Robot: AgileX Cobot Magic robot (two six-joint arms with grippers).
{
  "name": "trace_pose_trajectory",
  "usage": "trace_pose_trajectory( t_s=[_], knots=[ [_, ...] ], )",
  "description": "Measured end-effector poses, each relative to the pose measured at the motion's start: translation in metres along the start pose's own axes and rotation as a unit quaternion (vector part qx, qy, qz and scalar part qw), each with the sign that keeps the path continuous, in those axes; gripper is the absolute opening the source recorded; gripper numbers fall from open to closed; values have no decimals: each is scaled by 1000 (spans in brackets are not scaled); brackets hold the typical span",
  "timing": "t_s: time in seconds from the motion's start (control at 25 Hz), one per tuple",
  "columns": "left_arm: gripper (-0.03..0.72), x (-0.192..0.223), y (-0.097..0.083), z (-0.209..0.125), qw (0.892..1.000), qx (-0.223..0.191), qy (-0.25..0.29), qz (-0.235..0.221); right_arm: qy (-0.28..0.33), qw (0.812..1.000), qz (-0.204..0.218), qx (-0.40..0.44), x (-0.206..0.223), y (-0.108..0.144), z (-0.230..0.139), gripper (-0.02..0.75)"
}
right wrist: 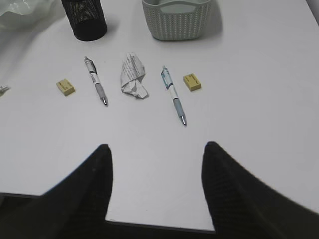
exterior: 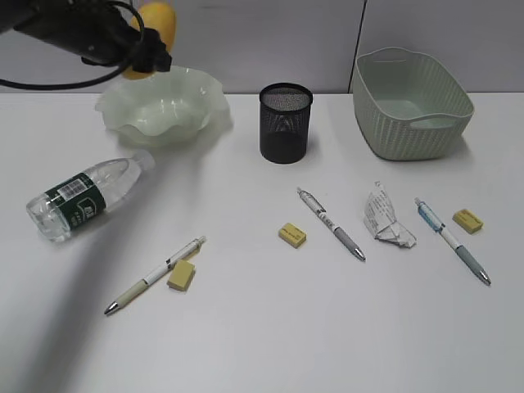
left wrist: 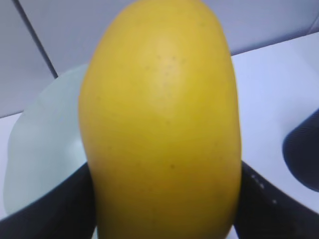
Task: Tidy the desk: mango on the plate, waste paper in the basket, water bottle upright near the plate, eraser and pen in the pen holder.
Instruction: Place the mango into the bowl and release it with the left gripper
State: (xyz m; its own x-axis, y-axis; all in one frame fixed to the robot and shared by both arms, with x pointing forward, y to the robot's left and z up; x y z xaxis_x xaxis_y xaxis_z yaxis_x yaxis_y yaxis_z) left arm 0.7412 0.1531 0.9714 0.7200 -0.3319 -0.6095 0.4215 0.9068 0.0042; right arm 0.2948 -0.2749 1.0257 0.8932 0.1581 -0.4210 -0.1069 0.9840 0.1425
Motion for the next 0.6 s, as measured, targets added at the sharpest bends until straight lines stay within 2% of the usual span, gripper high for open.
trace_pose_trajectory(
  t_s=[0.24, 0.44, 0.6],
  knots=[
    [561, 47, 15, -28, 999, -27, -12, 37, 0, 1000, 0, 0, 0, 0, 0, 458],
    [561, 67, 22, -43, 996, -68, -20, 54, 0, 1000, 1, 0, 0, 0, 0, 458],
    [561, 76, 23, -53, 995, -78, -11, 55, 0, 1000, 1, 1, 0, 0, 0, 458]
  ],
)
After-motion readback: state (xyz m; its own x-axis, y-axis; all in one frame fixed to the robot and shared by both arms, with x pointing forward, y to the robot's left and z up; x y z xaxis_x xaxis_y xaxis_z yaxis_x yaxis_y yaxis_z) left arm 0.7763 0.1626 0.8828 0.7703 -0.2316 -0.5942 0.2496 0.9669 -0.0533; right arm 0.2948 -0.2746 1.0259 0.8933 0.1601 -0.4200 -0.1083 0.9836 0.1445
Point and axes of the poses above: a point on each arm's last joint axis where the gripper is mounted, x pointing out along that axis toward the gripper, y along the wrist's bending axis when the last joint is at zero, z = x × y, the point moved 7 cm from there along x, pointing out along that axis toward the gripper, and after that the axes turned 5 degrees about x, right-handed, at the moved point
